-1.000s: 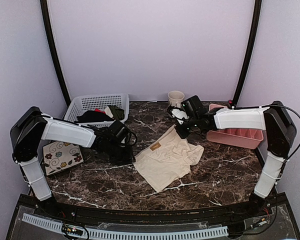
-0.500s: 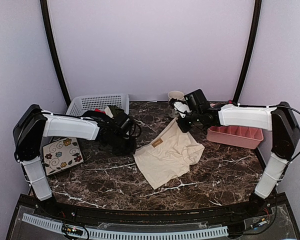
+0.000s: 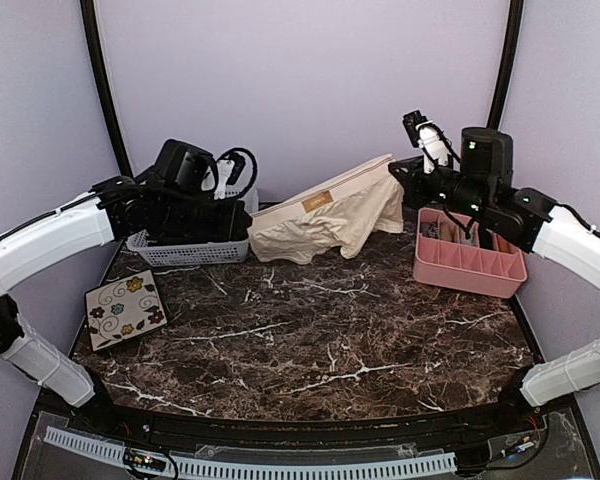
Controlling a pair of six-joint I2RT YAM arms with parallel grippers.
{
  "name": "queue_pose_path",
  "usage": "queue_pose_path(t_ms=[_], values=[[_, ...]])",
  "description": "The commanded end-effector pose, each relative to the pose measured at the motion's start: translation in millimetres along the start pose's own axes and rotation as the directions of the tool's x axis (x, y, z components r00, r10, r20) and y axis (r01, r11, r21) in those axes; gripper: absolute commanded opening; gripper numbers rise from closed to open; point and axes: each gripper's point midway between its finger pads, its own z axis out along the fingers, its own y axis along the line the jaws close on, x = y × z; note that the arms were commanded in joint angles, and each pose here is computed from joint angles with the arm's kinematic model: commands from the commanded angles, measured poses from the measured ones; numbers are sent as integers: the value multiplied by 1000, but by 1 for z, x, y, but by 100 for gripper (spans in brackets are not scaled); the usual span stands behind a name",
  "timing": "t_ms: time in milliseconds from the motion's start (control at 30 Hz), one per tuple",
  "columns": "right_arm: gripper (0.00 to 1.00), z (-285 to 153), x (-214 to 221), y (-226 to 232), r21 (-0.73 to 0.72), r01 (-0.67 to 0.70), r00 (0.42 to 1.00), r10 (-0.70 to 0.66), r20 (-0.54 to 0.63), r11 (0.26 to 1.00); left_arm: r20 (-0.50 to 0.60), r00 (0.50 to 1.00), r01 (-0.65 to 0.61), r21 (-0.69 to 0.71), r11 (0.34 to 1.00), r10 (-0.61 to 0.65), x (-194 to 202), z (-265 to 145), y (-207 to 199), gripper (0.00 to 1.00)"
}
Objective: Roll the underwear
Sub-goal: Flatten out the underwear at the center of the board.
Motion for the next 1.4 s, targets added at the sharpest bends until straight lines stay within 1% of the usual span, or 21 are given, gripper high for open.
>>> queue_pose_path(t_ms=[0, 100, 167, 233, 300, 367, 400, 500, 533, 567, 600, 633, 667, 700, 733, 833, 900, 1000, 1133, 1233, 1367], values=[[0, -41, -9, 40, -173, -96, 993, 106, 52, 980, 20, 992, -130, 131, 983, 128, 17, -52, -21, 0], [0, -74, 4, 67, -228, -184, 982, 190, 6, 956, 76, 986, -165, 254, 953, 150, 34, -87, -48, 0], [0, -96, 10, 82, -252, -249, 967, 253, -16, 935, 78, 991, -129, 309, 942, 110, 42, -105, -54, 0], [0, -108, 15, 82, -243, -319, 947, 319, -37, 916, 65, 996, -82, 330, 941, 64, 46, -112, -54, 0], [0, -104, 36, 76, -179, -343, 939, 331, -95, 922, 37, 999, -37, 289, 957, 28, 53, -103, -46, 0], [0, -87, 63, 64, -64, -328, 938, 316, -142, 943, 1, 1000, -8, 194, 981, 8, 59, -79, -30, 0], [0, -71, 85, 57, 6, -315, 932, 310, -188, 949, -34, 999, 16, 136, 991, -12, 64, -62, -20, 0], [0, -31, 144, 21, 180, -329, 873, 372, -316, 927, -147, 978, 138, -71, 988, -147, 83, -7, 32, 0], [17, -19, 165, 10, 227, -327, 849, 391, -355, 917, -164, 969, 165, -126, 978, -184, 87, 9, 47, 0], [39, -9, 185, -1, 269, -319, 823, 406, -396, 909, -188, 959, 184, -154, 971, -211, 91, 25, 57, 6], [59, -1, 208, -13, 323, -302, 781, 427, -456, 897, -215, 948, 193, -195, 962, -234, 94, 37, 67, 20], [70, 5, 223, -22, 370, -287, 738, 450, -503, 884, -246, 937, 187, -250, 950, -249, 98, 46, 77, 33], [75, 10, 226, -30, 397, -283, 708, 469, -527, 873, -296, 923, 156, -294, 943, -245, 108, 55, 84, 46], [75, 10, 237, -27, 396, -272, 670, 467, -576, 877, -304, 923, 138, -309, 941, -235, 105, 56, 86, 53], [75, 12, 235, -23, 373, -280, 660, 459, -595, 885, -323, 920, 118, -316, 941, -224, 106, 58, 87, 56], [74, 8, 220, 1, 235, -362, 662, 426, -617, 902, -334, 924, 105, -249, 963, -187, 106, 54, 77, 58], [69, 1, 214, 22, 121, -430, 655, 402, -640, 895, -350, 924, 99, -165, 981, -152, 116, 48, 64, 56], [57, -18, 218, 61, -41, -518, 626, 347, -698, 854, -380, 917, 111, -44, 993, -120, 136, 42, 45, 54], [47, -34, 215, 107, -192, -550, 642, 264, -720, 813, -456, 885, 162, 103, 981, -98, 170, 44, 9, 48], [44, -33, 220, 136, -226, -548, 623, 213, -752, 805, -505, 860, 150, 122, 981, -68, 192, 53, -10, 47], [41, -22, 228, 173, -266, -503, 621, 130, -773, 822, -569, 815, 184, 78, 980, -108, 218, 66, -12, 44]])
